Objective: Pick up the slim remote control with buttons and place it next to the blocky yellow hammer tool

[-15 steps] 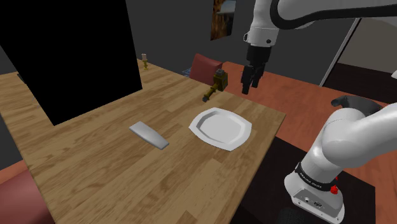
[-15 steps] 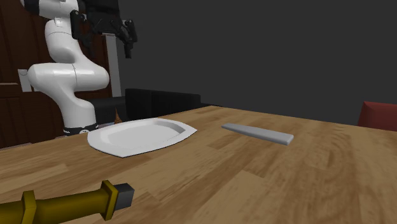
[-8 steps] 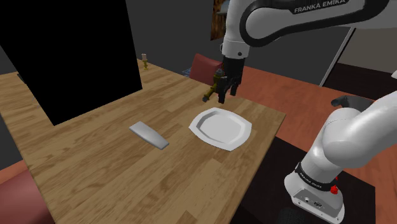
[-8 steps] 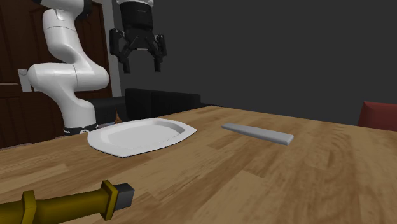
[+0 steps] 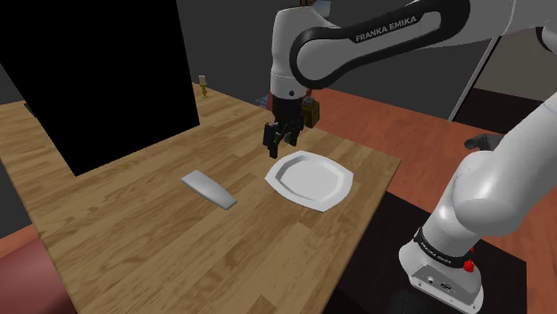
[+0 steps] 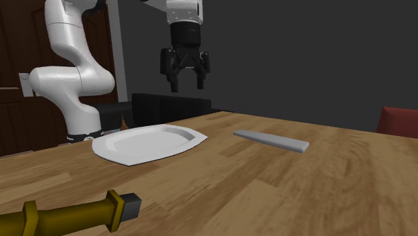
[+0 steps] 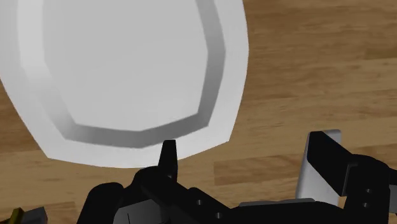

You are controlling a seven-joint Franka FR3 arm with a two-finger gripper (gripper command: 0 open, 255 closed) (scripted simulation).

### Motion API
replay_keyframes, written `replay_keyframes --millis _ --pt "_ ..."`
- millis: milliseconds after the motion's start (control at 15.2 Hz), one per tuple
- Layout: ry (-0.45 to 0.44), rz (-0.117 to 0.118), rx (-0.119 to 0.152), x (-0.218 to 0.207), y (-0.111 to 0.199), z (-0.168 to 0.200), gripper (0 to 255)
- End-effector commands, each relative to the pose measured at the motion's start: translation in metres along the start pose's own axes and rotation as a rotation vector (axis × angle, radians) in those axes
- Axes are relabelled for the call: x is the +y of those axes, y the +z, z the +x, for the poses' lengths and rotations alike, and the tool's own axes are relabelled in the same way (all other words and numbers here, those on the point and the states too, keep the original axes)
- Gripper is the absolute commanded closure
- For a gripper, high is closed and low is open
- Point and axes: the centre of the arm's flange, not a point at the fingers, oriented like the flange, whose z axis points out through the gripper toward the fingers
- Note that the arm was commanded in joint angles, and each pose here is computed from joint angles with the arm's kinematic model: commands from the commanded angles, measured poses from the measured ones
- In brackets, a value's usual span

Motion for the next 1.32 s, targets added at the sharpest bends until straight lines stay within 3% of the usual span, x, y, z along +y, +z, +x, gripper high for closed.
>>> replay_keyframes --millis 0,1056,1254 --pt "-0.001 -0.004 0.004 -0.017 0.014 0.017 0" --pt "-0.014 -0.045 0.031 -0.153 0.103 0.154 0" --pt "-0.015 -0.046 0.032 -0.158 0.117 0.159 0"
